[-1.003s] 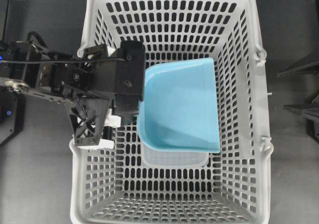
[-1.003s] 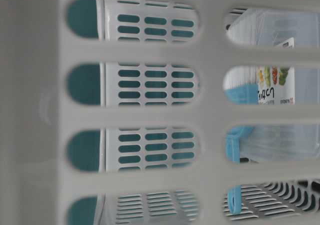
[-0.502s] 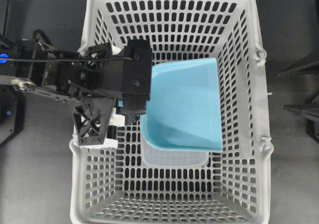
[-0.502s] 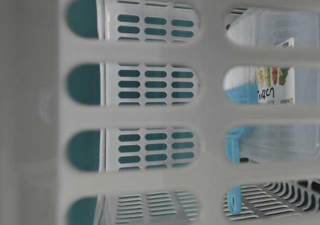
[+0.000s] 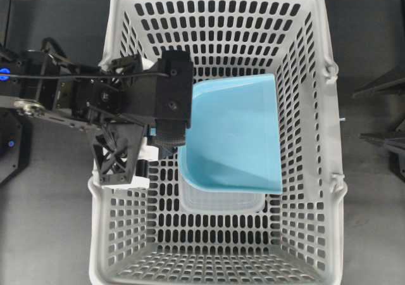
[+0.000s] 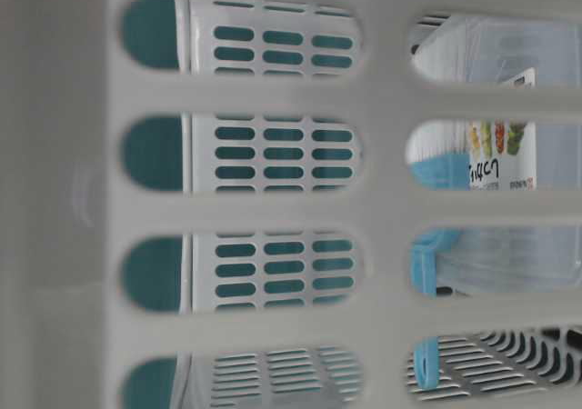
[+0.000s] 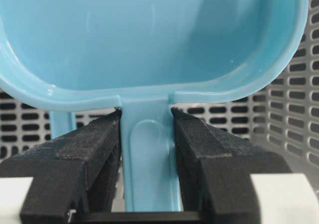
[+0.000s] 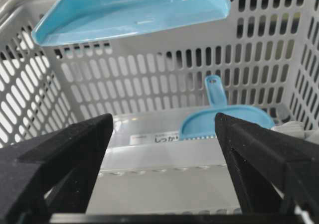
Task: Pick up the dustpan from the shopping basket with the left arm.
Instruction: 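Hold the raised dustpan steady above the basket with the left gripper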
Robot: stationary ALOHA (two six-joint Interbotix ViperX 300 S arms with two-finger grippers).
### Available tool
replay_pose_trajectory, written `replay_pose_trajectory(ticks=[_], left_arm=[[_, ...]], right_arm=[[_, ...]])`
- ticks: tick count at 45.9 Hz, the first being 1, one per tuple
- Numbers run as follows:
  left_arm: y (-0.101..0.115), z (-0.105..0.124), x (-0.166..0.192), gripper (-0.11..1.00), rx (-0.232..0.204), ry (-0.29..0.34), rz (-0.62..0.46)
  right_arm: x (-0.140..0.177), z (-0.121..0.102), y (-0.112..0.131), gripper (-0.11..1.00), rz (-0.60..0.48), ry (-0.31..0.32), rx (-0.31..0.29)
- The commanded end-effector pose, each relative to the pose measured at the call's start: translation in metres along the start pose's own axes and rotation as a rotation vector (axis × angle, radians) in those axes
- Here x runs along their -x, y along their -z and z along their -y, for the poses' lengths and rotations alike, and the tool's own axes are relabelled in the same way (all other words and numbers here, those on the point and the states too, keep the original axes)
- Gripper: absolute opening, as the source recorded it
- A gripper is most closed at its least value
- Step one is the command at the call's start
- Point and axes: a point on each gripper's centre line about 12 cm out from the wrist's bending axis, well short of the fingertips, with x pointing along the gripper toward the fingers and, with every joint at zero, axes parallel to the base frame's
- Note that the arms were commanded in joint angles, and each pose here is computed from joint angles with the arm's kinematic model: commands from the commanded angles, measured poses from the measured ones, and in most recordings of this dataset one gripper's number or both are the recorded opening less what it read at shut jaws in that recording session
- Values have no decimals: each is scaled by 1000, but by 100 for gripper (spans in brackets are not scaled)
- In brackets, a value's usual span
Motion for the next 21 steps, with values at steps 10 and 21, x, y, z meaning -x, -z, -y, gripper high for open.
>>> replay_pose_trajectory(ticks=[10, 21], left_arm=[[-3, 0, 7, 30, -2, -2, 28], [15, 0, -6, 30, -5, -3, -26]], right_arm=[[6, -1, -1, 79, 25, -7, -7], [16, -1, 5, 79, 19, -11, -20]])
